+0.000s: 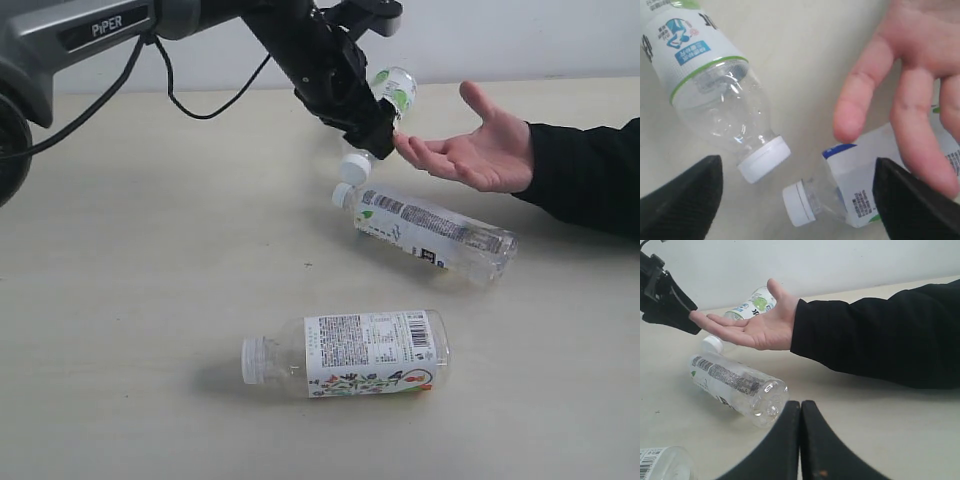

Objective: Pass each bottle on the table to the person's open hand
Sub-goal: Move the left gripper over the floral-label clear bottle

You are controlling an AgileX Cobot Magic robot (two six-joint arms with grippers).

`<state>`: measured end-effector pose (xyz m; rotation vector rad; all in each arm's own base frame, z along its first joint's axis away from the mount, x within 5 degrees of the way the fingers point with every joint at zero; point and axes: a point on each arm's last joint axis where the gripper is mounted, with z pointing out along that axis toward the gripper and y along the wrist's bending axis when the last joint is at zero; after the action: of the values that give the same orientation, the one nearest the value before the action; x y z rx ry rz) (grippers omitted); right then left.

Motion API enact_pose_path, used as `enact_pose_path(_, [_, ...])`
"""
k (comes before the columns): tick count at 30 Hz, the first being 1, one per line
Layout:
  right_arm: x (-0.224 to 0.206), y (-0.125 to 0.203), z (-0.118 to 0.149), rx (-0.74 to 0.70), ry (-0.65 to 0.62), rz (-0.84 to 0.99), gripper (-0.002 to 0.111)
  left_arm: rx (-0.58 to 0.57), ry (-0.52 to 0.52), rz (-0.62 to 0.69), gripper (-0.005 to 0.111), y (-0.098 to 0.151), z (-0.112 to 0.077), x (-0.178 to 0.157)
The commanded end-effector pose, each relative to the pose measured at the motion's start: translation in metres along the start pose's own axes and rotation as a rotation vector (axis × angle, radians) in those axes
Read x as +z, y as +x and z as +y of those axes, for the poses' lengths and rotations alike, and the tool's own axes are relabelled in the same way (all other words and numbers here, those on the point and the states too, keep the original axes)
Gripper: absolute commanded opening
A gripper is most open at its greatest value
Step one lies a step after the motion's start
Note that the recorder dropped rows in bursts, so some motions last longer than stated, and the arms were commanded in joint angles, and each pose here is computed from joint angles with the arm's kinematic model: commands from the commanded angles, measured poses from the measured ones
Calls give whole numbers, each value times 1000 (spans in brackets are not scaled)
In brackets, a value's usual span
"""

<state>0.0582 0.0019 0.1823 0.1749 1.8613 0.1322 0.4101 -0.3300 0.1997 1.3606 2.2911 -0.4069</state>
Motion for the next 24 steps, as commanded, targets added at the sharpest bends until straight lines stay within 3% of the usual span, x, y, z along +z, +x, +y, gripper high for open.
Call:
enact_pose_path(1, [0, 1, 0, -1, 0, -8, 0, 59, -89, 52, 82, -8, -23, 5])
enact_pose_path(9, [0, 1, 0, -1, 0, -8, 0, -44, -134, 71, 82, -5, -20, 6])
enact_pose_path(24, [0, 1, 0, -1, 0, -8, 0, 93, -109, 211, 82, 2, -24, -14])
